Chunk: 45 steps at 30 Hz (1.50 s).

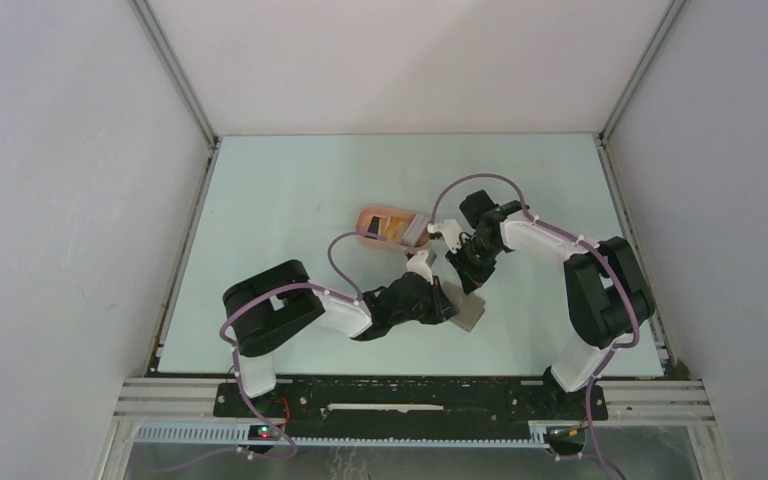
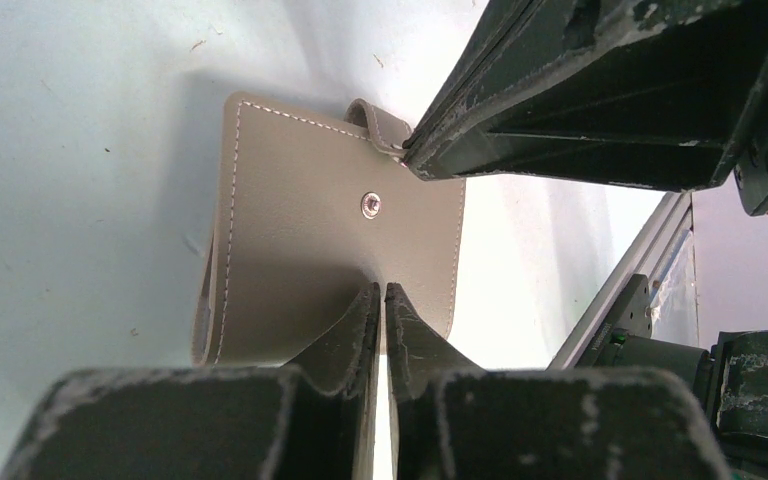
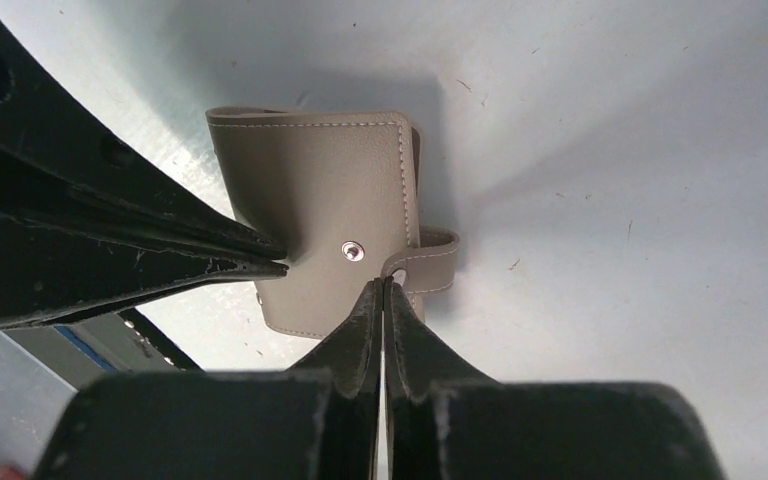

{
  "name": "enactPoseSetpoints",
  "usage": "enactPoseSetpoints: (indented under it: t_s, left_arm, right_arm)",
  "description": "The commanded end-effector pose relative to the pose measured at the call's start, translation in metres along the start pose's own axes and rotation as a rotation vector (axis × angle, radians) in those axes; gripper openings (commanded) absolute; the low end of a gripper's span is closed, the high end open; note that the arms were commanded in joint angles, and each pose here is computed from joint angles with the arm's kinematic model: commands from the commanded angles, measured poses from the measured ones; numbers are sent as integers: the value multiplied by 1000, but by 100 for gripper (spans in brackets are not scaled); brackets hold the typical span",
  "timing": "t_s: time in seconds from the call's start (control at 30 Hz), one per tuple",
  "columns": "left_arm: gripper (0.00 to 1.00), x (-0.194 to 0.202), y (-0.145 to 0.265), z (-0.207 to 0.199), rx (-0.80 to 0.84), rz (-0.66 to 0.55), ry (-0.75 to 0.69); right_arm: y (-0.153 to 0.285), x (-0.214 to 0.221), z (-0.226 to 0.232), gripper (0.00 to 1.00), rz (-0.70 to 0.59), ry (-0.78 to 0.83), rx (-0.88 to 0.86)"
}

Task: Put the credit cards into the card holder
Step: Close the credit card at the center of the board.

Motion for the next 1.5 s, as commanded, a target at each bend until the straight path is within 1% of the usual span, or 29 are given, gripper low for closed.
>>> enactPoseSetpoints:
  t_s: [0.0,0.17,0.5,0.67,1.07,1.47]
  left_arm:
    - [10,3,-3,20,-72,1,-20]
    - [9,3,-3,20,-75,-1,-20]
    - [6,4,-3,25,-89,2,-19]
    - [4,4,-4,26,-90,3,-18]
    - [4,3,-3,24,-87,-1,-17]
    - [3,2,-3,24,-85,-1,-19]
  right_arm:
    - [11,-8,-1,0,-52,10,25]
    - [14,-13,6,0,-82,17,-10]
    - [16,-14,20,0,-88,63,-50]
    - [4,-7,22,0,-30,72,-51]
    - [-8,0,17,0,34,76,-5]
    - [-13,5,15,0,66,80,3]
Point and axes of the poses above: each gripper's point midway between its finger pads, its own y axis back along the fingers, its own z axis along the line the jaws close on, x = y × z, the point moved 1 cm from there along y, back along the fingers, and after that the axes turned 7 degrees about -y, right-handed, at the moved point
